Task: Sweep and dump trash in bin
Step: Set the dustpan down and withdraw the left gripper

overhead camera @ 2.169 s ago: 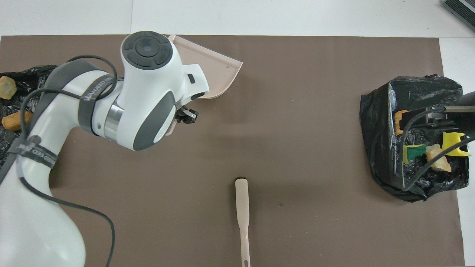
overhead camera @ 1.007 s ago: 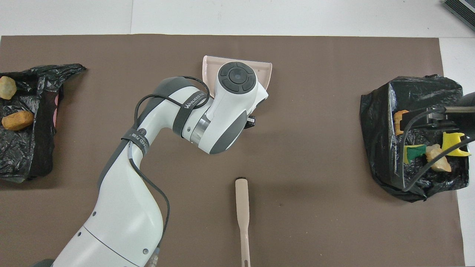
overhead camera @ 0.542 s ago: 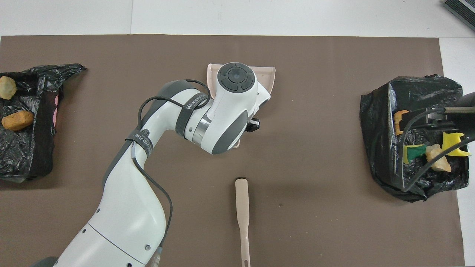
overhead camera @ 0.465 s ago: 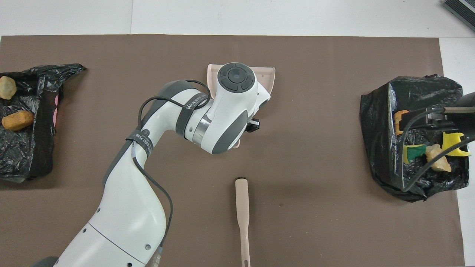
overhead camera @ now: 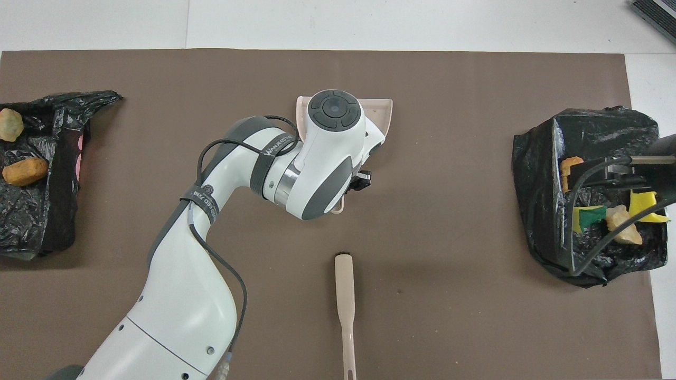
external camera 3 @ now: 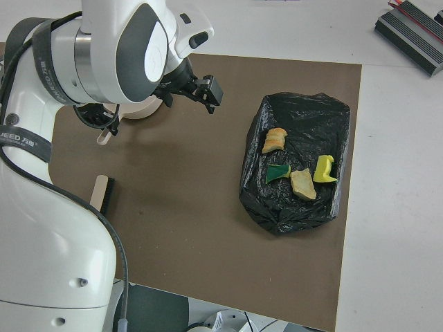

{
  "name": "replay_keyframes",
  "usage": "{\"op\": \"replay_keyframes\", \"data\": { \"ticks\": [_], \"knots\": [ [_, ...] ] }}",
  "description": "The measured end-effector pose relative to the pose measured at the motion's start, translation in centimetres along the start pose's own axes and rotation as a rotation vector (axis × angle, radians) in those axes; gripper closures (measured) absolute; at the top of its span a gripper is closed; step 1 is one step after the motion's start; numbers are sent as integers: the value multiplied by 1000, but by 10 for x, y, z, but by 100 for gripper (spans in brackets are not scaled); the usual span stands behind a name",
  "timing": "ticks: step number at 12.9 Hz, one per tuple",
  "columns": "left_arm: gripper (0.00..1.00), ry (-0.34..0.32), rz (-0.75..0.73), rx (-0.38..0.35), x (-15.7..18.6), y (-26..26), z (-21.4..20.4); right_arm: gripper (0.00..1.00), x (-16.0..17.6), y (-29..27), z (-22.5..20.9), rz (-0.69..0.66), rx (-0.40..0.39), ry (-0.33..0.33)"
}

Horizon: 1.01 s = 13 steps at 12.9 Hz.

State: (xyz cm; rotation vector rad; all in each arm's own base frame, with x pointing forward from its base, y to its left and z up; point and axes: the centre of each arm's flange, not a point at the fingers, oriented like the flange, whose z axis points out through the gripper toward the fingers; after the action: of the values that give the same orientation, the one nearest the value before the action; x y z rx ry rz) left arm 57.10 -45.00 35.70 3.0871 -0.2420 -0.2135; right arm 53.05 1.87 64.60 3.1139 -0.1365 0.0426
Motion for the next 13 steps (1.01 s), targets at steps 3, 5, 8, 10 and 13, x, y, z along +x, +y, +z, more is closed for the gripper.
{"op": "replay_keyframes", "data": {
  "ticks": [3,5,8,10,13],
  "knots": [
    [35,8,-12,12,4,-8,-1,0,-5,9,-10,14,0,0],
    [9,40,-24,20,9,-20,-17,0,-8,10,-16,15,-2,0],
    [0,119,-53,28,12,-52,-70,0,-9,18,-21,-8,-28,-3],
    [0,149,-54,23,11,-87,-103,0,-10,18,-23,-11,-29,-4],
    [0,190,-37,15,2,-132,-145,0,-2,18,-32,-8,-28,-10]
  ]
}}
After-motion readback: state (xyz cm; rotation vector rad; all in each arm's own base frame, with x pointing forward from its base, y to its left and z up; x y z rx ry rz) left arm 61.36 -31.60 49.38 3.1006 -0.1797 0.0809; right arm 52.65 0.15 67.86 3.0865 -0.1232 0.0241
